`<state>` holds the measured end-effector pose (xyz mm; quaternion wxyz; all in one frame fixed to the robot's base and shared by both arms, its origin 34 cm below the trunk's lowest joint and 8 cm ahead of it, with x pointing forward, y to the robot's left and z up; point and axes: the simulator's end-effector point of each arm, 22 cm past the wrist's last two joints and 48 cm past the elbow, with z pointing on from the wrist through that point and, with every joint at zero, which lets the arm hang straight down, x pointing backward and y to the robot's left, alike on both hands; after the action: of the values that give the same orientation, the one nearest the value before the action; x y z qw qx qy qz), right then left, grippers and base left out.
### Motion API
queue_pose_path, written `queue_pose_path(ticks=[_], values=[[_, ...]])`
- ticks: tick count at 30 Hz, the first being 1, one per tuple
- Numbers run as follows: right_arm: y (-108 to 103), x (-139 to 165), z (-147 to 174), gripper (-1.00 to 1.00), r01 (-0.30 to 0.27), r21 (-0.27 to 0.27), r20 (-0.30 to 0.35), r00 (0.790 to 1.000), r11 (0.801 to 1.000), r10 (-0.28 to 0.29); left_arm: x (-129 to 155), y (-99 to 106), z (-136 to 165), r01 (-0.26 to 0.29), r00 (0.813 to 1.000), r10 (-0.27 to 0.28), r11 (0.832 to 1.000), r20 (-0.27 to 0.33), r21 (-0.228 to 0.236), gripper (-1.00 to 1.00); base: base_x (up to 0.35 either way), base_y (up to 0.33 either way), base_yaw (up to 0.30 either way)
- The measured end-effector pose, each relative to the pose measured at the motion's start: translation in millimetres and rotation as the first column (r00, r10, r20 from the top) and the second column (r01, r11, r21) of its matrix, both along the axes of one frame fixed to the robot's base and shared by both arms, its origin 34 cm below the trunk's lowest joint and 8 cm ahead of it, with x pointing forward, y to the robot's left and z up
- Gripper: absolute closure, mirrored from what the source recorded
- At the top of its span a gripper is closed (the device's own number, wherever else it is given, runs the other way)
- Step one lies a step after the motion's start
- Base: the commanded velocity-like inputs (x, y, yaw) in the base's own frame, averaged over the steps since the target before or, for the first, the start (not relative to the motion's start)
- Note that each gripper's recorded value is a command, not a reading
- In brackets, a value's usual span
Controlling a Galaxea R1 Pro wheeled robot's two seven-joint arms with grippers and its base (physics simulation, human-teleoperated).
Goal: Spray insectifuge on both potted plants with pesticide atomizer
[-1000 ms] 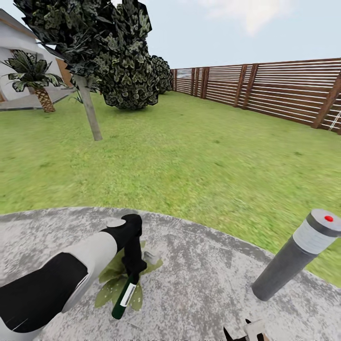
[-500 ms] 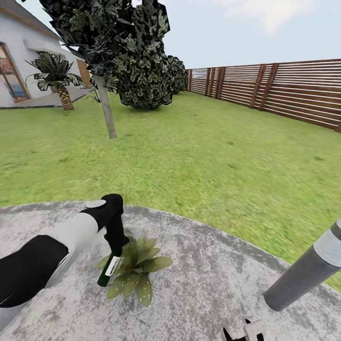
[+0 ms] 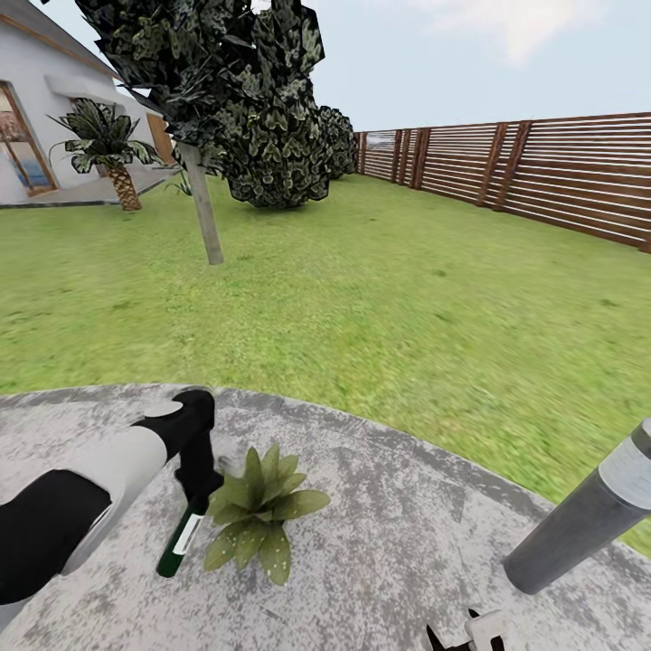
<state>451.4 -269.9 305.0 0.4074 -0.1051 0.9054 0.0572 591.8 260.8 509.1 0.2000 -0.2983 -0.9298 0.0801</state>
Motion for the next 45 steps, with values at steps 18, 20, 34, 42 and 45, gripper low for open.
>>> queue_pose_path(ticks=[18, 20, 34, 42, 45], values=[[-0.1, 0.0, 0.0, -1.00, 0.000, 0.000, 0.000, 1.000, 1.000, 0.000, -47.3, -4.0, -33.4, 0.006, 0.996, -0.006, 1.000, -0.092, -0.006, 1.00, 0.047, 0.011, 0.000], [0.0, -0.1, 0.1, -1.00, 0.000, 0.000, 0.000, 1.000, 1.000, 0.000, -47.5, -3.3, -33.4, 0.004, 0.996, -0.005, 1.000, -0.092, -0.004, 1.00, 0.146, 0.198, 0.000], [-0.1, 0.5, 0.7, -1.00, 0.000, 0.000, 0.002, 1.000, 1.000, 0.000, -46.3, -6.2, -32.4, 0.002, 0.996, -0.003, 1.000, -0.088, -0.012, 1.00, 0.016, 0.022, -0.115], [-0.1, 1.0, 1.1, -1.00, 0.000, 0.000, 0.003, 1.000, 1.000, 0.000, -46.0, -6.1, -31.8, -0.001, 0.996, -0.001, 1.000, -0.087, -0.014, 1.00, -0.130, 0.039, -0.097], [-0.1, 1.1, 1.2, -1.00, 0.000, 0.000, 0.003, 1.000, 1.000, 0.000, -46.0, -5.8, -31.7, -0.001, 0.996, 0.000, 1.000, -0.087, -0.013, 1.00, -0.012, 0.004, -0.003]])
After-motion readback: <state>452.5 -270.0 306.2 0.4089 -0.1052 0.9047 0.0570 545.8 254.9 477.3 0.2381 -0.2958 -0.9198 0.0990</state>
